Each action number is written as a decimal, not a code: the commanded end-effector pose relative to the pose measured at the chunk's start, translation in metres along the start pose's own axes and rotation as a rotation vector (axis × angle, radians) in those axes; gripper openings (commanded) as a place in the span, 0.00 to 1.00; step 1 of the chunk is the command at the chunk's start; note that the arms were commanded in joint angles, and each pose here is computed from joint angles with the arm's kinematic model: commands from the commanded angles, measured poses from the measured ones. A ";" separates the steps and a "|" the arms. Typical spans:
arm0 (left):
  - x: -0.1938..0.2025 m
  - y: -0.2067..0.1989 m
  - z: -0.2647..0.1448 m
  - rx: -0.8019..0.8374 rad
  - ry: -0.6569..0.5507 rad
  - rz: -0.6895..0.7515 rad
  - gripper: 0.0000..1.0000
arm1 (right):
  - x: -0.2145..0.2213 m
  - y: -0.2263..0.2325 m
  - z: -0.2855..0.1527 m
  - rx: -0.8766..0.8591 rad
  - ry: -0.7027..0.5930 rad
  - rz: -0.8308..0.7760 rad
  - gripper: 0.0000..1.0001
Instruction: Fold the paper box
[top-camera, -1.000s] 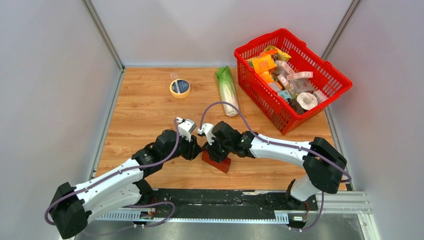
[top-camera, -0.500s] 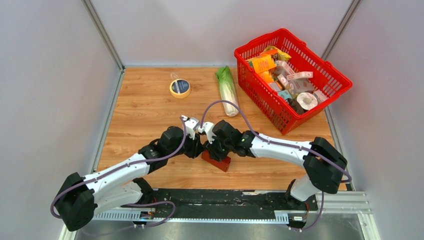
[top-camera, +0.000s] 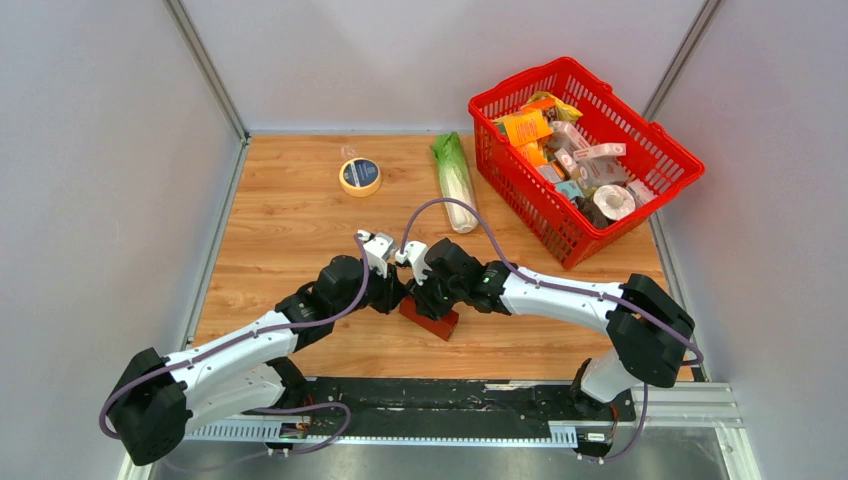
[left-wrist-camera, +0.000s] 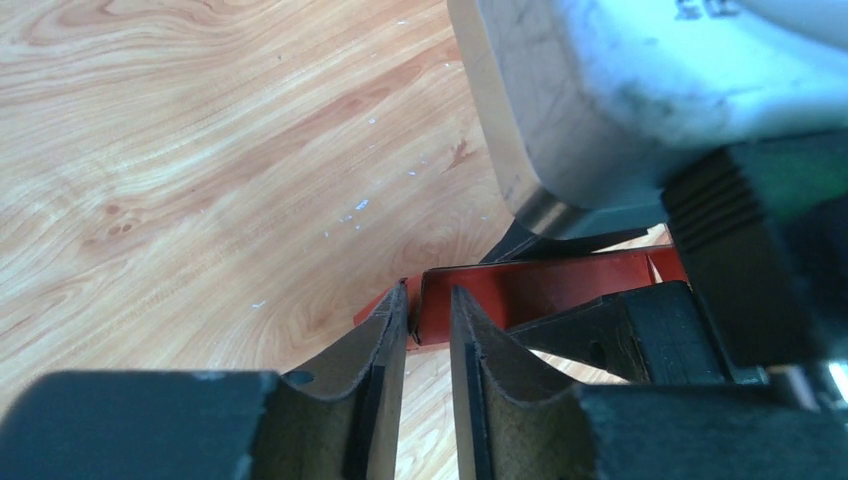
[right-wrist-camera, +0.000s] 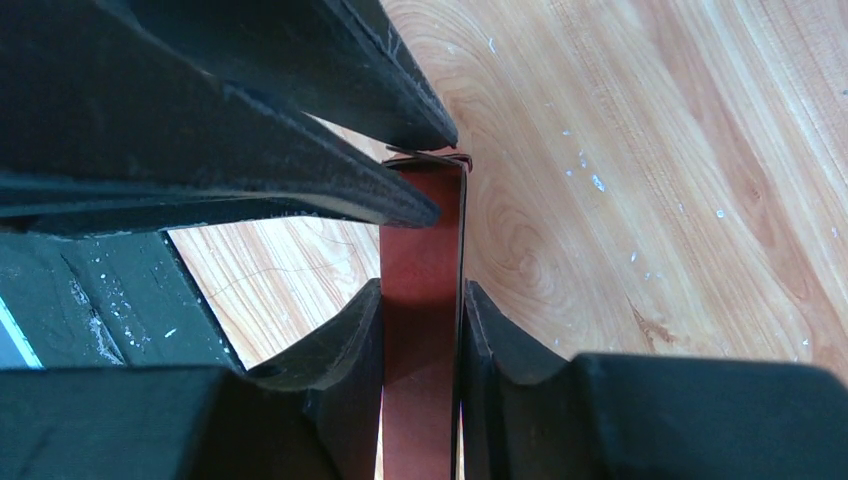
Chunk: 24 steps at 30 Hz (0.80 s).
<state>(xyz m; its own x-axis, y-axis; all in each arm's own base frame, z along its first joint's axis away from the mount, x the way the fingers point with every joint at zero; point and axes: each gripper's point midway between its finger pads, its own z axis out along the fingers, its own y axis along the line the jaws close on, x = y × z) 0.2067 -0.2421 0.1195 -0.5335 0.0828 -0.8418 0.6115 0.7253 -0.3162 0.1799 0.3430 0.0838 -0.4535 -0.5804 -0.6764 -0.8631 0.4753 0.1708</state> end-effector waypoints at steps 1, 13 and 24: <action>-0.036 -0.008 0.000 0.035 -0.158 -0.010 0.27 | -0.013 0.007 -0.007 -0.024 -0.047 -0.024 0.28; -0.020 -0.002 0.007 0.002 -0.081 0.056 0.12 | -0.017 0.009 -0.009 -0.029 -0.059 -0.024 0.28; 0.002 0.006 0.006 -0.046 -0.055 0.107 0.00 | -0.024 0.002 -0.008 0.010 -0.079 -0.016 0.28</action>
<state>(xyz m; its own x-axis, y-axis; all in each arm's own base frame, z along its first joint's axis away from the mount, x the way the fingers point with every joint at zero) 0.2105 -0.2462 0.1161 -0.4828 0.0943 -0.8707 0.6272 0.7311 -0.2686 0.1793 0.3399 0.0819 -0.4580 -0.5875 -0.6672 -0.8606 0.4810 0.1672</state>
